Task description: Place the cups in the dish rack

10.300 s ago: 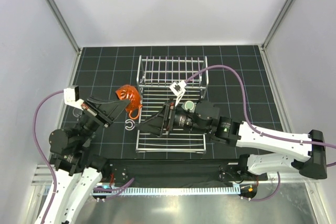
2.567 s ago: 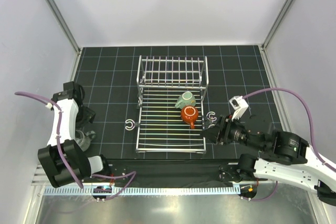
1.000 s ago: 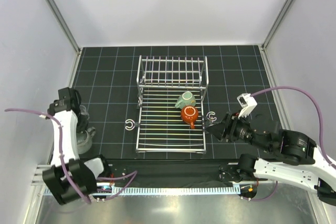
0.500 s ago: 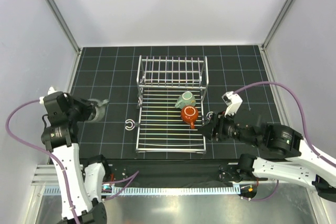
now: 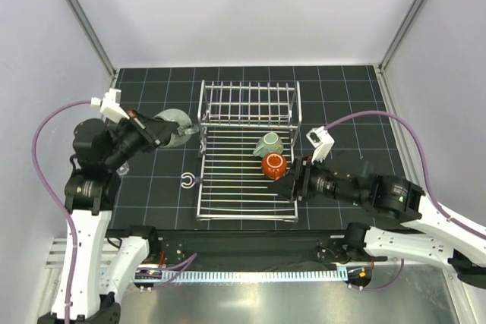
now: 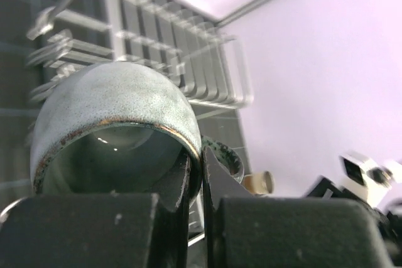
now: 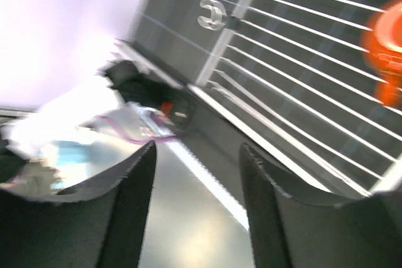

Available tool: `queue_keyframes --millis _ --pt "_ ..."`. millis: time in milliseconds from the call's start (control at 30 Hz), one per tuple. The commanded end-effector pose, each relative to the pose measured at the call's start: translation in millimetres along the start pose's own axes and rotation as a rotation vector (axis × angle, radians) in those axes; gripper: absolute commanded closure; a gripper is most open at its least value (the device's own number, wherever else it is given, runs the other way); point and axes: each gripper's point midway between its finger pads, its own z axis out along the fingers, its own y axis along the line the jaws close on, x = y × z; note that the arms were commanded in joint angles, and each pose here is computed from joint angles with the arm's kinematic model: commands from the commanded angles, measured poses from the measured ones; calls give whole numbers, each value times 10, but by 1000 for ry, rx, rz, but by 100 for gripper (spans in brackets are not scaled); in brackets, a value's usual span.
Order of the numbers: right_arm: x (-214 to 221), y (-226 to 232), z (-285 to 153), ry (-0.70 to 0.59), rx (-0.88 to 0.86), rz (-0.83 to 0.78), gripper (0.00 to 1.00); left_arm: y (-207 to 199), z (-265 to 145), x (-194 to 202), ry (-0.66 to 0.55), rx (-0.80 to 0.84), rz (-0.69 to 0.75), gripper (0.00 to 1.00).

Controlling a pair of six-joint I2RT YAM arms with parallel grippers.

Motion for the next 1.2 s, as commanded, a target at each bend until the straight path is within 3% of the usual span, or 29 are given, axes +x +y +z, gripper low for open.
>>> queue_keyframes --millis 0,133,267,633,767,1167 --pt "-260 548 -49 -77 -228 101 41 -818 -379 -192 -130 357 156 100" --pt "-319 879 45 -44 -338 149 29 -1064 -635 -21 -128 536 232 100" --pt "-447 1204 144 -49 -466 276 23 -1320 -869 90 -157 730 322 100" --pt "-782 1830 135 -42 -756 493 26 -1406 -965 152 -212 851 463 100" --pt "-866 1840 139 -66 -789 583 28 -1413 -1005 173 -234 876 487 100" --pt "-983 2164 358 6 -847 629 37 -1451 -1147 285 -255 948 565 100"
